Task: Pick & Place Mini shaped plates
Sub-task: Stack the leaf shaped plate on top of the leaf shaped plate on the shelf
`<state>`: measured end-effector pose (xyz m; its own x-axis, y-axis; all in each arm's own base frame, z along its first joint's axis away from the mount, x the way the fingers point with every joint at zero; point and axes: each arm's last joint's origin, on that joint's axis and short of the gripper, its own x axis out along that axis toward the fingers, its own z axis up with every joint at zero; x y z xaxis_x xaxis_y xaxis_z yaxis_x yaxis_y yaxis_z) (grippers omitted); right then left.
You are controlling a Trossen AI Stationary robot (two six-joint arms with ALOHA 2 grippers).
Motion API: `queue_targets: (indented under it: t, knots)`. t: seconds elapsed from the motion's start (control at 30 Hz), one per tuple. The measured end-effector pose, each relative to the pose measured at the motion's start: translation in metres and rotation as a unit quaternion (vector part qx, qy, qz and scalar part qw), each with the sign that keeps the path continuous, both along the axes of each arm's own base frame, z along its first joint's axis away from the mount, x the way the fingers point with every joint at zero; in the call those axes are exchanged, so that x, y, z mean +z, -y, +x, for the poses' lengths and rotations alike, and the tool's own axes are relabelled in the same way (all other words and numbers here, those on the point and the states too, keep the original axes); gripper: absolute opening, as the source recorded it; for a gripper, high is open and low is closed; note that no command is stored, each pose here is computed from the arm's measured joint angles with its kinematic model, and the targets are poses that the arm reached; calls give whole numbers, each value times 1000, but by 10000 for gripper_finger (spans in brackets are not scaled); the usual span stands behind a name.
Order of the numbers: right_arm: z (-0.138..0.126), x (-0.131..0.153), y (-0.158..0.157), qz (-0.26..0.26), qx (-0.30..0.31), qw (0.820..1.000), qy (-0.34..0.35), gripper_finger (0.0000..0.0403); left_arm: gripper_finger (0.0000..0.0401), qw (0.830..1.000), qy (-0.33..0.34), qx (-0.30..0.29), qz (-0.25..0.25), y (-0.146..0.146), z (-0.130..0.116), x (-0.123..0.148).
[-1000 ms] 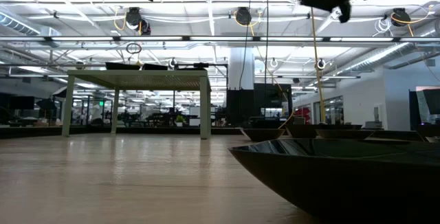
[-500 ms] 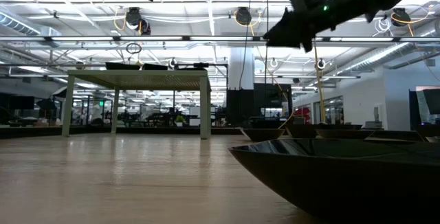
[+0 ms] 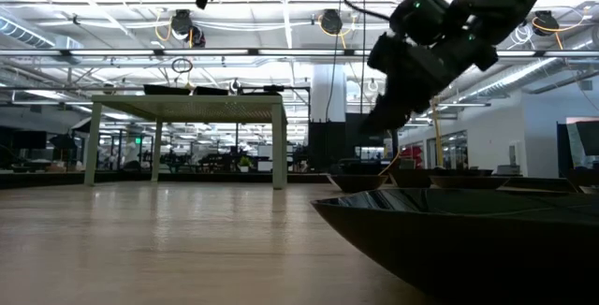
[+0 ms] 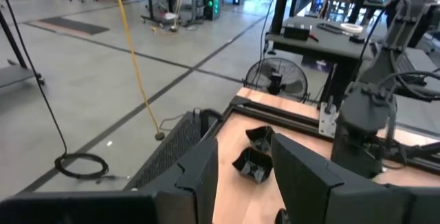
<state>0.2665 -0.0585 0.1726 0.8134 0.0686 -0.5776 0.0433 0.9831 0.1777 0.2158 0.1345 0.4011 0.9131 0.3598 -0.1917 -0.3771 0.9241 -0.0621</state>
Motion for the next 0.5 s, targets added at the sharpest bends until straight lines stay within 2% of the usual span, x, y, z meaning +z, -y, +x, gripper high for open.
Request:
queue_targets:
  t: [0.2, 0.37, 0.5]
  knots:
    - [10, -27, -11, -63, 65, 995, -36, 150, 141, 1000, -5, 0, -2, 0, 0, -1]
    - [17, -44, -13, -156, 64, 984, -61, 150, 141, 1000, -5, 0, -2, 0, 0, -1]
    - [24, -49, -12, -177, 46, 982, -44, 149, 141, 1000, -5, 0, -2, 0, 0, -1]
